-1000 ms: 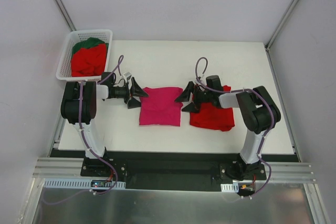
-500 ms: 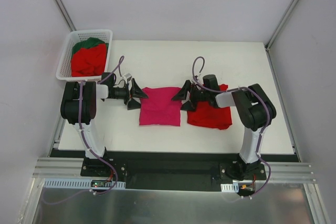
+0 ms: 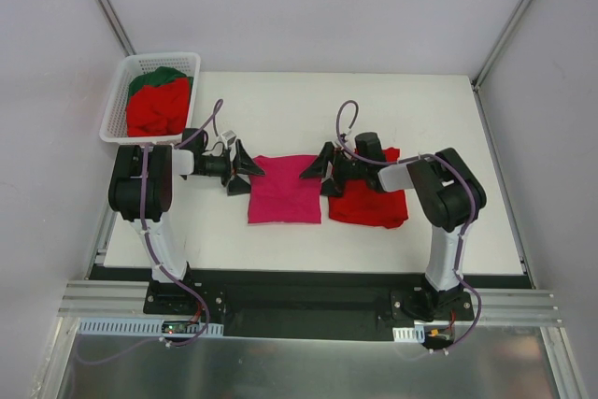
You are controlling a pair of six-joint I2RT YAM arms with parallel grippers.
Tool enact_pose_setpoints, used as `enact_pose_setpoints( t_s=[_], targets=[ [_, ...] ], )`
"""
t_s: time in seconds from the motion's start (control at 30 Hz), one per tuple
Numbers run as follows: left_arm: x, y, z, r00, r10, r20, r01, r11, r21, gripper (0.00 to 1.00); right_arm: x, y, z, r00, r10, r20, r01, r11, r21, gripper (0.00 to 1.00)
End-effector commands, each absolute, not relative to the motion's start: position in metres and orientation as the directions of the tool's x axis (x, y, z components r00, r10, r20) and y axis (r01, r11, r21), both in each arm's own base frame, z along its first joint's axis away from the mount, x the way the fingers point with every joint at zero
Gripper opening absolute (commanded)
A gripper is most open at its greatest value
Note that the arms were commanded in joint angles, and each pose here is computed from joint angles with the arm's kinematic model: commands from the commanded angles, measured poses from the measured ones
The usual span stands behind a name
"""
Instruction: Fold and stack the t-shirts
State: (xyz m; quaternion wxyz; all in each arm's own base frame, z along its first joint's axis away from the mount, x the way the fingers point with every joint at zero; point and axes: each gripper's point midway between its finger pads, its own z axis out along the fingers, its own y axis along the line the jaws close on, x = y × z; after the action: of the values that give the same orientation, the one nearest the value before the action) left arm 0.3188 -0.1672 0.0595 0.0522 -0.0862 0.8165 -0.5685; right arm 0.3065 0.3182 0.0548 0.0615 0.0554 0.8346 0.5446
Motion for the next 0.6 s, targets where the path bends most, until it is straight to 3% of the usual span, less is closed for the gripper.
enact_pose_setpoints(
  t_s=[0.0,0.37,0.43,0.53,0.57],
  targets=[
    [0.314,-0.1715,0.037,-0.984,-0.18,-0.006,-0.071,0.415,-0.907,0.99,0.288,0.3155,0.0173,-0.987,0.156,0.034,0.108,0.493,0.864,0.96],
    [0.3047,-0.173,0.0342,-0.985,-0.171,-0.015,-0.062,0.435,-0.898,0.99,0.2838,0.3172,0.0187,-0.99,0.137,0.047,0.109,0.491,0.864,0.99],
    [0.3046,-0.1731,0.0344,-0.985,-0.17,-0.016,-0.06,0.434,-0.899,0.99,0.2833,0.3173,0.0197,-0.991,0.129,0.046,0.104,0.493,0.864,0.95],
    [0.3053,-0.1737,0.0348,-0.986,-0.168,-0.011,-0.062,0.427,-0.902,0.71,0.2825,0.3162,0.0183,-0.991,0.124,0.05,0.106,0.5,0.86,0.89],
    [0.3059,-0.1737,0.0345,-0.986,-0.169,-0.009,-0.065,0.427,-0.902,0.57,0.2823,0.3158,0.0182,-0.991,0.123,0.049,0.105,0.503,0.858,0.86]
  ],
)
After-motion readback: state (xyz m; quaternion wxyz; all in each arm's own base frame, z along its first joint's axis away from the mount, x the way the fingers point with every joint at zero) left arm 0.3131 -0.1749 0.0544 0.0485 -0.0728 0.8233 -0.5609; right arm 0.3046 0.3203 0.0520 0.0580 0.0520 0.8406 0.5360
